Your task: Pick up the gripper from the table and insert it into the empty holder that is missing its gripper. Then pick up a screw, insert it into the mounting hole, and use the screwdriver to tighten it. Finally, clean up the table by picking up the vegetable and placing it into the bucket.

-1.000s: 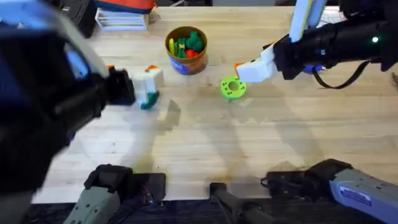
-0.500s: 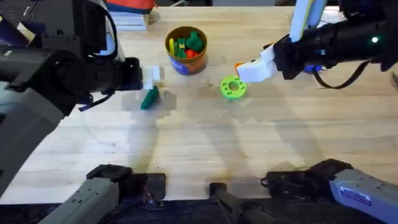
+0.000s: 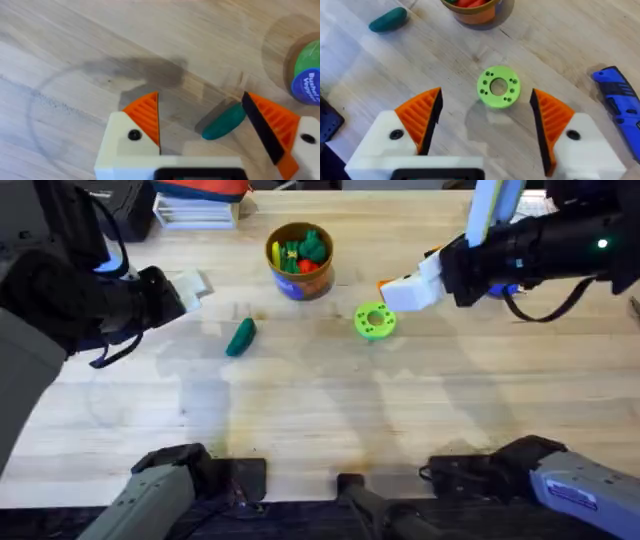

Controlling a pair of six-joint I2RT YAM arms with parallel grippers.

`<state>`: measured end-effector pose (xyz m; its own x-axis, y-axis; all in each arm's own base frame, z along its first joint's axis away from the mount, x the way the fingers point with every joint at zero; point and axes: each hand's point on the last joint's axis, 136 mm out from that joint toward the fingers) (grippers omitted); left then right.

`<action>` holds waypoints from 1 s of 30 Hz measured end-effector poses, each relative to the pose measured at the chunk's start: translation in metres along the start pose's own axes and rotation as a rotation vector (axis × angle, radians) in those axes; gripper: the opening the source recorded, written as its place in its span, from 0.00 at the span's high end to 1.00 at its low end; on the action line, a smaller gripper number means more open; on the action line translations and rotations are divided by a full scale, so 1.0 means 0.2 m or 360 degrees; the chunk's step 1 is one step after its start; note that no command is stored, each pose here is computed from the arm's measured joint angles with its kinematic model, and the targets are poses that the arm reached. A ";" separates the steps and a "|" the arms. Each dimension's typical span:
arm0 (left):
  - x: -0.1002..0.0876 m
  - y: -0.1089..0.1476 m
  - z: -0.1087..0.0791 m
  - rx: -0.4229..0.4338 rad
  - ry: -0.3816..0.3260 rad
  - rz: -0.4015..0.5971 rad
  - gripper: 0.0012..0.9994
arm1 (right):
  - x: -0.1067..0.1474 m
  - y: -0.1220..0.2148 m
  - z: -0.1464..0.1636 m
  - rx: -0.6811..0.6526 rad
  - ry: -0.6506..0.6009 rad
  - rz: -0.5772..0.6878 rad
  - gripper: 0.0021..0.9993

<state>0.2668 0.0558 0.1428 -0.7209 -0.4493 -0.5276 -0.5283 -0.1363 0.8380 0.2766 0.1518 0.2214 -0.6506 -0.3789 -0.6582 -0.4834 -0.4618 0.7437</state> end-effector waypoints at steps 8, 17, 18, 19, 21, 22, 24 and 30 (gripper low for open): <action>0.09 -0.02 -0.02 0.0044 0.0026 0.0141 0.01 | 0.00 0.00 0.00 0.0000 0.0000 0.0000 0.01; 0.24 -0.16 -0.16 0.0190 -0.0368 0.0416 0.01 | 0.00 0.00 0.00 0.0001 0.0000 0.0001 0.01; 0.27 -0.18 -0.19 0.0225 -0.0443 0.0454 0.01 | 0.00 0.00 0.00 0.0001 0.0000 0.0000 0.01; 0.30 -0.20 -0.22 0.0257 -0.0515 0.0492 0.01 | 0.00 0.00 0.00 0.0000 0.0000 0.0000 0.01; 0.36 -0.23 -0.27 0.0301 -0.0643 0.0562 0.01 | 0.00 0.00 0.00 0.0001 0.0000 0.0001 0.01; 0.39 -0.24 -0.29 0.0318 -0.0697 0.0590 0.01 | 0.00 0.00 0.00 0.0000 0.0000 0.0002 0.01; 0.43 -0.27 -0.32 0.0348 -0.0781 0.0638 0.01 | 0.00 0.00 0.00 0.0000 -0.0001 0.0003 0.01; 0.47 -0.36 -0.33 0.0352 -0.0842 0.0701 0.01 | 0.00 0.00 0.00 0.0000 -0.0001 0.0004 0.01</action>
<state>0.2663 -0.0350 0.0429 -0.9788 0.0741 -0.1908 -0.1766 0.1658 0.9702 0.2762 0.1515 0.2210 -0.6521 -0.3795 -0.6563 -0.4819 -0.4609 0.7452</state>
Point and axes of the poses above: each hand's point on the last joint's axis, 136 mm out from that joint toward the fingers, its own y axis back along the fingers, its own z axis along the line the jaws close on, x = y × z, and after that the axes turned 1 degree about -y, right-handed
